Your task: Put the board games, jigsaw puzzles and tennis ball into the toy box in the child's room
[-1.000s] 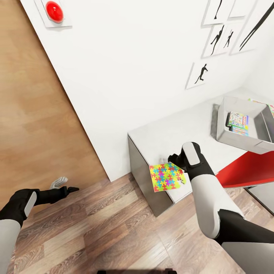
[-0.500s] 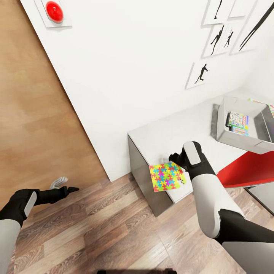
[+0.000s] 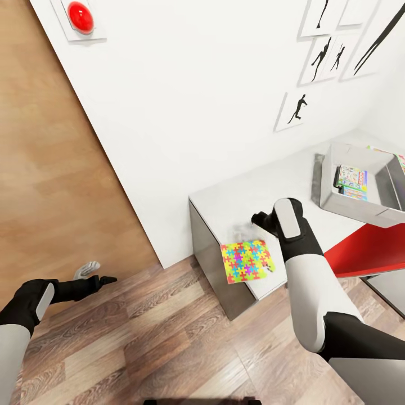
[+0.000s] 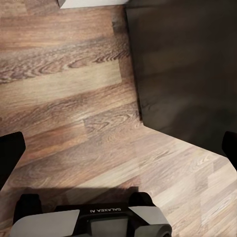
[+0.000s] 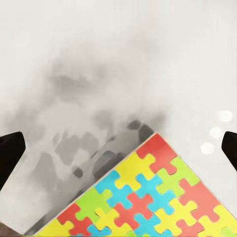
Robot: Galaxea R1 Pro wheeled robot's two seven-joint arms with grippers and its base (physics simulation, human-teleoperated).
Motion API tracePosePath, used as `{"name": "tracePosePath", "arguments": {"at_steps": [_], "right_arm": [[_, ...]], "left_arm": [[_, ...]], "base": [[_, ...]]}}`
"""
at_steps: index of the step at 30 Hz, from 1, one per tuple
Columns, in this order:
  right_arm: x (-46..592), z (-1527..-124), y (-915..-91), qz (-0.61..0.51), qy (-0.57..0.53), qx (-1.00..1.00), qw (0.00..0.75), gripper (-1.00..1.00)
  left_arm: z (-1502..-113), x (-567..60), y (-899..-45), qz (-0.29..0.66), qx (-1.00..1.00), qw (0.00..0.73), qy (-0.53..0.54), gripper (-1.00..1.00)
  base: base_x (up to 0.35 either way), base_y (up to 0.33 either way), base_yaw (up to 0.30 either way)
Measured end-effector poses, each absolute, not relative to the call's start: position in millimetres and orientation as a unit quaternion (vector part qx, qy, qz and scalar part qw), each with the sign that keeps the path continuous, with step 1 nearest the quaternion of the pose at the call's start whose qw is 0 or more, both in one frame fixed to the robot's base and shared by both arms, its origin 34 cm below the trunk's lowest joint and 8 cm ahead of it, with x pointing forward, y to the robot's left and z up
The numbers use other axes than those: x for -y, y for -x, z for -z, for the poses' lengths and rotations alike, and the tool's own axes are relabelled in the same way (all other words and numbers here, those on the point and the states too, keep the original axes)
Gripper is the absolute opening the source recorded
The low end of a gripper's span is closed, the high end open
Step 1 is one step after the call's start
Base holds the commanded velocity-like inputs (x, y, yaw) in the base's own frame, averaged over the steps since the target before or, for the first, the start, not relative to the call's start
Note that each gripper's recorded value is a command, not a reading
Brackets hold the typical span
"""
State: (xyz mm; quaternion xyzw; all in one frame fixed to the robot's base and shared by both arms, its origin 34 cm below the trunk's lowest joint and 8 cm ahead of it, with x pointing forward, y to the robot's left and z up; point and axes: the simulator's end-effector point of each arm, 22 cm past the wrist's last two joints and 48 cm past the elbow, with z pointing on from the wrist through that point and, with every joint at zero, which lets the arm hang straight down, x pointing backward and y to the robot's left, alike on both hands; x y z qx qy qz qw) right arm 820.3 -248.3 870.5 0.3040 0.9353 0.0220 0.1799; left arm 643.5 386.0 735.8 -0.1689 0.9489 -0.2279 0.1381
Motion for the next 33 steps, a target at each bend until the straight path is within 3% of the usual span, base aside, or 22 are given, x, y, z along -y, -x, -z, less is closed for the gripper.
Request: {"name": "tracePosePath", "arguments": {"at_steps": [5, 17, 33], "right_arm": [[245.9, -901.1, -838.4, -0.036, -0.296, -0.929, 0.220, 1.00], [247.2, -915.2, -841.8, -0.043, -0.281, -0.931, 0.228, 1.00], [244.1, -924.4, -840.6, -0.049, -0.275, -0.933, 0.228, 1.00]], "left_arm": [[-736.0, -385.8, -643.7, 0.229, -0.949, 0.138, 0.169, 1.00], [-736.1, -386.5, -643.6, 0.229, -0.949, 0.138, 0.170, 1.00], [-744.0, -386.4, -647.6, 0.230, -0.947, 0.145, 0.168, 1.00]], "base": [[0.000, 0.000, 0.000], [-0.017, 0.004, -0.004], [-0.053, 0.012, -0.197]]}}
